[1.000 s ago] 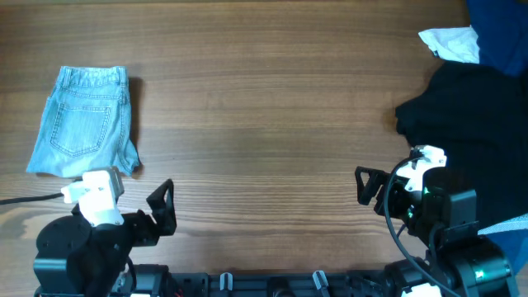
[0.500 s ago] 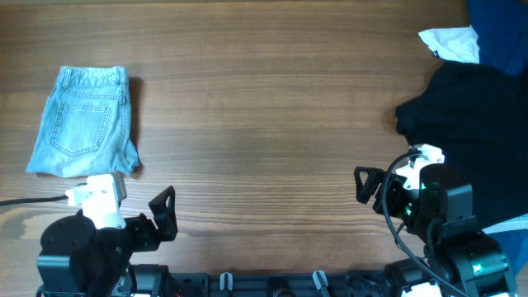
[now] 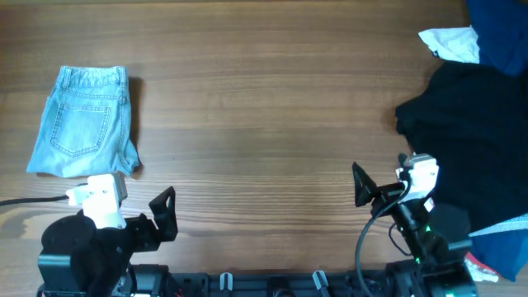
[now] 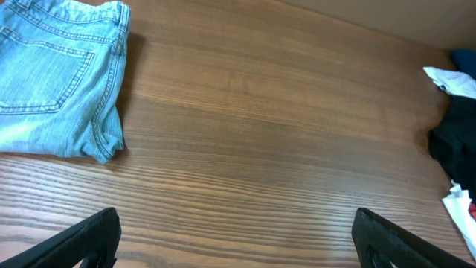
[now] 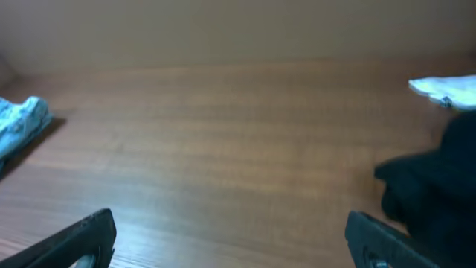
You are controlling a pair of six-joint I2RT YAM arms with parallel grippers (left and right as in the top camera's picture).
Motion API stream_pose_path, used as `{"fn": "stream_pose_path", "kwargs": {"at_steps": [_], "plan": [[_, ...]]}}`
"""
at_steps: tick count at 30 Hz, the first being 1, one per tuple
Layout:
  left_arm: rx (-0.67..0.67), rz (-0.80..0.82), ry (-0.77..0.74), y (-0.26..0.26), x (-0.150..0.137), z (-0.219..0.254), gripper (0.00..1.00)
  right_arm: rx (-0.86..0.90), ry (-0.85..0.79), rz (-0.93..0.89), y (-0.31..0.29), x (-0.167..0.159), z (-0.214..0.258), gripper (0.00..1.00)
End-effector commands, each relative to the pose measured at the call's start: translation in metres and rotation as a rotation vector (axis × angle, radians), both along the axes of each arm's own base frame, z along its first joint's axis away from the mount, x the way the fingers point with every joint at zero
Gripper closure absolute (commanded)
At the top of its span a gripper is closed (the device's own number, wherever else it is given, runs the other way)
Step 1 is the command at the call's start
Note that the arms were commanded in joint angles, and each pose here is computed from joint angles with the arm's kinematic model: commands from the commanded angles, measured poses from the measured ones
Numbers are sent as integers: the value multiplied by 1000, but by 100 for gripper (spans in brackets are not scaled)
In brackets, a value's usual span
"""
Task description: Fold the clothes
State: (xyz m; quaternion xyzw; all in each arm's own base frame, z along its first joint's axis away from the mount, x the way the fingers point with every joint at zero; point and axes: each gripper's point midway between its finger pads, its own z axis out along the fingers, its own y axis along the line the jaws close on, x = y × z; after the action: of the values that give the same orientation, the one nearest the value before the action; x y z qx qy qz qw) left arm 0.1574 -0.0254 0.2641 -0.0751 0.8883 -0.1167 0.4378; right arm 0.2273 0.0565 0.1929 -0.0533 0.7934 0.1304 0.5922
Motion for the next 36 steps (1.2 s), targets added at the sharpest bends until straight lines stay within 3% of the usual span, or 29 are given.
{"fn": "stream_pose_path", "kwargs": {"at_steps": [1,7,10,36], "plan": [[13,-8,-3,0,0,-1,0,-34,-149,10,-2,4,2,0],[13,-8,-3,0,0,-1,0,-32,-311,-77,-20,12,3,0],[13,-8,-3,0,0,-1,0,-47,-295,-175,-37,17,-9,0],[13,-8,-3,0,0,-1,0,-43,-278,-170,-36,18,-17,0]]}}
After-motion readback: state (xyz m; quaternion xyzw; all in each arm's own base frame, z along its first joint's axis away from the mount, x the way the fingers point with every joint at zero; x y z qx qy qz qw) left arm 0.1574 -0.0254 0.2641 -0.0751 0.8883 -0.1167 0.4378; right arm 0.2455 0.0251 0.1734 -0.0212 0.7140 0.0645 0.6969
